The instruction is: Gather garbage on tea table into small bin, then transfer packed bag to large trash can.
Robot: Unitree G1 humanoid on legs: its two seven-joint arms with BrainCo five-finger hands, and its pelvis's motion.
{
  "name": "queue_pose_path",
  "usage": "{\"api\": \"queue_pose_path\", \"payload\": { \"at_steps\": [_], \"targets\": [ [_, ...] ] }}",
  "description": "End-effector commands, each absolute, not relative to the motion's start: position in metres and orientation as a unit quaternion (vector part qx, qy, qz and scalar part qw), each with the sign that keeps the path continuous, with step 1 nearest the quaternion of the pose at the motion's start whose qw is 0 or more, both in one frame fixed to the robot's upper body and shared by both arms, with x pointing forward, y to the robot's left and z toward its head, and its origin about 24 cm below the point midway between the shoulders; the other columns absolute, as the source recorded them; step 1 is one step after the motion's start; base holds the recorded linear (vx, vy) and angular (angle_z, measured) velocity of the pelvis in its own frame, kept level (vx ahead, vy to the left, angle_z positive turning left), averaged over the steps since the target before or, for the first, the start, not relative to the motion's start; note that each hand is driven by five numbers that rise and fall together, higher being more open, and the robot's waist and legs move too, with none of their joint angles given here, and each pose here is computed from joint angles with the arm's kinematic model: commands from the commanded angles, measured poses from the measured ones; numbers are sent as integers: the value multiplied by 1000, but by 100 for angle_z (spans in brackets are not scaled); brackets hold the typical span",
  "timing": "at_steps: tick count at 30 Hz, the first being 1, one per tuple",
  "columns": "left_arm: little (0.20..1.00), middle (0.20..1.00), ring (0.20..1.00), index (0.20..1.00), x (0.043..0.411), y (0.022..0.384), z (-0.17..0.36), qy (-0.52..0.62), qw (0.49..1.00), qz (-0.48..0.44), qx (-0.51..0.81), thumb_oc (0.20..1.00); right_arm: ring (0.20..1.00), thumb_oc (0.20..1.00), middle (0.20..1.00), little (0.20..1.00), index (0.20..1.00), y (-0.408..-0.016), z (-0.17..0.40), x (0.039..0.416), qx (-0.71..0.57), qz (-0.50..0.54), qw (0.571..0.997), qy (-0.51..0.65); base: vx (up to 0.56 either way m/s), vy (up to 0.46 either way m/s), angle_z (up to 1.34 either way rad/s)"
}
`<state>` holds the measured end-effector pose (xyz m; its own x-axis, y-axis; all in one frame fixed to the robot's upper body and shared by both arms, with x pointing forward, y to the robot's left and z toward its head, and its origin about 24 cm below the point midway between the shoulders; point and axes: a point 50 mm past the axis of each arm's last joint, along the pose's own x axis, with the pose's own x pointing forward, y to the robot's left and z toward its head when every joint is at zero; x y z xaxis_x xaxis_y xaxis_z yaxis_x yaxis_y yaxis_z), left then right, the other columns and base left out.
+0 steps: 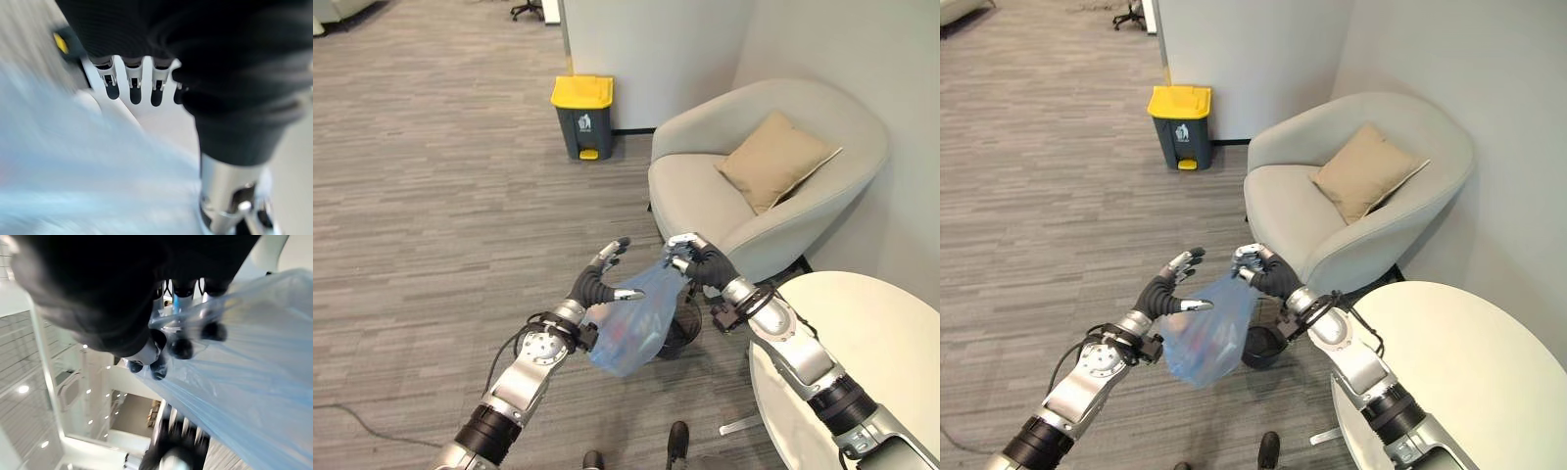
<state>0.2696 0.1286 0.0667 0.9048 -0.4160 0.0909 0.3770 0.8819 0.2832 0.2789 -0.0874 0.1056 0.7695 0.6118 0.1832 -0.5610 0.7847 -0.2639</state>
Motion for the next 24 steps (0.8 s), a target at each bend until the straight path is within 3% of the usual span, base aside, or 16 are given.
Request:
{"api": "queue_pose_path", "payload": {
  "at_steps": [1,17,24],
  "targets": [
    [1000,1000,1000,1000,277,128,71,-101,961,-207,150,1000,200,200,200,200,200,-64,153,283,-49,341,910,-231,17,16,-9],
    [1000,1000,1000,1000,258,117,16,18,961,-239,136,1000,200,200,200,200,200,-36,187,288,-25,353,891,-285,9,9,-2],
    [1000,1000,1000,1000,264,109,7,27,950,-243,196,1000,200,200,200,200,200,-9,201,277,19,395,867,-303,-4,8,-1]
  ]
}}
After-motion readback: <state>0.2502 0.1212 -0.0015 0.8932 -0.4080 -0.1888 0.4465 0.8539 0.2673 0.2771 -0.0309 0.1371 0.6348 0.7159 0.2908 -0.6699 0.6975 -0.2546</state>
